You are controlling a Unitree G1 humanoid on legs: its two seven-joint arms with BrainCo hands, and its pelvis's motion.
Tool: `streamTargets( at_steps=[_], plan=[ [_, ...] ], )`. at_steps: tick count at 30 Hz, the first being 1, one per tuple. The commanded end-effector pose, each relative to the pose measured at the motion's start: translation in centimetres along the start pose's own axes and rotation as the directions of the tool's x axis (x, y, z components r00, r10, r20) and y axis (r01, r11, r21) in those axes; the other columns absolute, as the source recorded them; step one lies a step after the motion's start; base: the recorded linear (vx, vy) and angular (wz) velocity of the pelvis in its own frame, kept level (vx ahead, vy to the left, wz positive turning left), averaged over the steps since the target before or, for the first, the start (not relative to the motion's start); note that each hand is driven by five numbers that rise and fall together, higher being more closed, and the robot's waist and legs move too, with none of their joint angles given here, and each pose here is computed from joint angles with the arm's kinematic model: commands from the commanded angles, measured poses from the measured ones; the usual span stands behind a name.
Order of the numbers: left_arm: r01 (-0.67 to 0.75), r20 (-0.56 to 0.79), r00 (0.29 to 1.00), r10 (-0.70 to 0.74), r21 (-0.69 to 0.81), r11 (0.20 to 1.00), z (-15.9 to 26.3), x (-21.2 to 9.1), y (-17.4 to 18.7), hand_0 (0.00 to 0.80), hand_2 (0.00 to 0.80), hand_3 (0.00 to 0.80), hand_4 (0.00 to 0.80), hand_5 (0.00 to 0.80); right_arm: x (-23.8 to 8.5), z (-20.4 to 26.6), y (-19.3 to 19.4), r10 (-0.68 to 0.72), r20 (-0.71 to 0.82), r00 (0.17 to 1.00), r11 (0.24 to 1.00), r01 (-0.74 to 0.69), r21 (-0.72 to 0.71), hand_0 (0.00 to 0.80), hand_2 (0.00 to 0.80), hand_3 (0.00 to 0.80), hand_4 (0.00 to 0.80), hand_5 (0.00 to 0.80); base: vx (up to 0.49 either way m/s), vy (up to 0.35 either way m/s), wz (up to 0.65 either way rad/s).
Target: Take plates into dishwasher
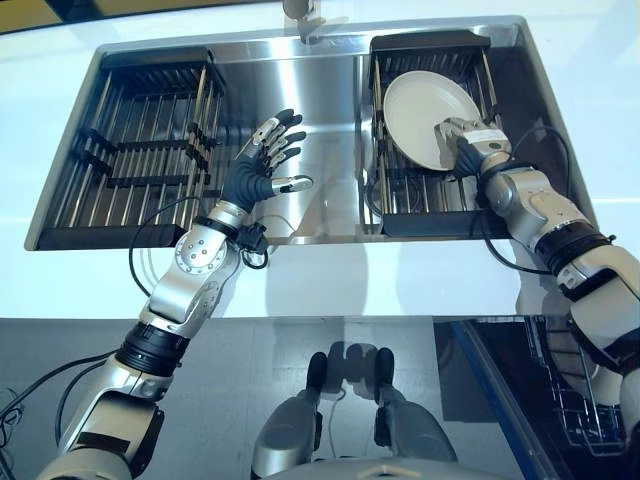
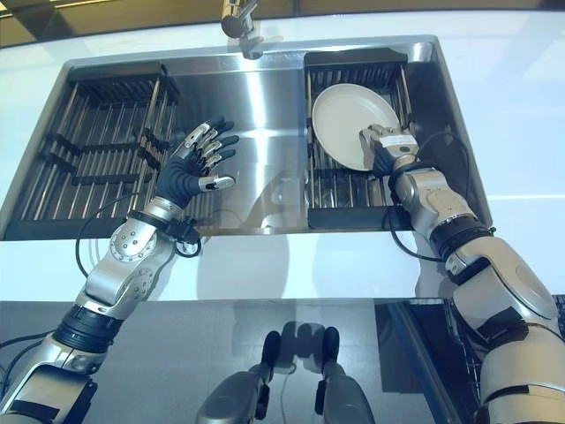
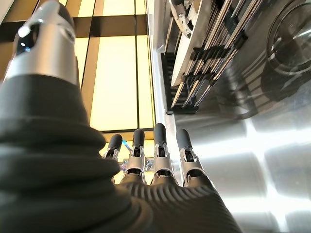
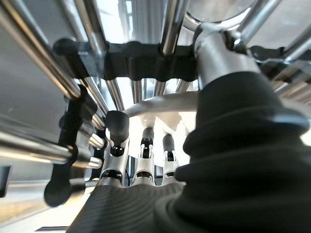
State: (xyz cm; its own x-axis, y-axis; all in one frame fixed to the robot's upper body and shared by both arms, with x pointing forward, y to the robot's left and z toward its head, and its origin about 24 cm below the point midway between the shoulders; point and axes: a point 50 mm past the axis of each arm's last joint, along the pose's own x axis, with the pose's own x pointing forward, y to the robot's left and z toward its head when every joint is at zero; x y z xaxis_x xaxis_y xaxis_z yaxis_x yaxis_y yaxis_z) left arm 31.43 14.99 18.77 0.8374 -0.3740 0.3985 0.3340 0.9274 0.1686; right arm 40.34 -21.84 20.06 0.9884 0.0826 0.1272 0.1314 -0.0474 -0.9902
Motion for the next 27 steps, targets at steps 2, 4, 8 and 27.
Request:
streamTargets(
  at_steps=[2, 4, 8, 27],
  plan=[
    [0.017, 0.192, 0.981, -0.021, 0.027, 1.000, 4.0, 2.2, -0.2, 0.000, 0.000, 0.000, 0.000, 0.000, 1.3, 1.7, -2.4, -0.104, 0.006, 0.995, 0.994, 0.104, 0.029, 0.800, 0.800, 0.800, 0.800, 0.800, -0.027, 0.014, 0.06],
    [0.016, 0.196, 0.980, -0.020, 0.023, 1.000, 4.0, 2.1, -0.1, 0.000, 0.000, 0.000, 0.000, 0.000, 1.2, 1.7, -2.7, -0.123, 0.017, 0.992, 0.992, 0.123, 0.015, 0.800, 0.800, 0.800, 0.800, 0.800, -0.013, 0.013, 0.04],
    [0.017, 0.201, 0.979, -0.020, 0.017, 1.000, 4.1, 1.9, 0.0, 0.000, 0.000, 0.000, 0.000, 0.000, 1.1, 1.8, -3.2, -0.172, 0.031, 0.985, 0.985, 0.172, 0.007, 0.800, 0.800, 0.800, 0.800, 0.800, 0.000, 0.000, 0.00],
    [-0.006, 0.175, 0.985, 0.005, 0.002, 1.000, 3.2, 0.1, 0.7, 0.000, 0.000, 0.000, 0.000, 0.000, -1.3, 3.3, -6.2, -0.297, 0.198, 0.934, 0.922, 0.227, 0.313, 0.800, 0.800, 0.800, 0.800, 0.800, 0.002, 0.002, 0.00]
  ],
)
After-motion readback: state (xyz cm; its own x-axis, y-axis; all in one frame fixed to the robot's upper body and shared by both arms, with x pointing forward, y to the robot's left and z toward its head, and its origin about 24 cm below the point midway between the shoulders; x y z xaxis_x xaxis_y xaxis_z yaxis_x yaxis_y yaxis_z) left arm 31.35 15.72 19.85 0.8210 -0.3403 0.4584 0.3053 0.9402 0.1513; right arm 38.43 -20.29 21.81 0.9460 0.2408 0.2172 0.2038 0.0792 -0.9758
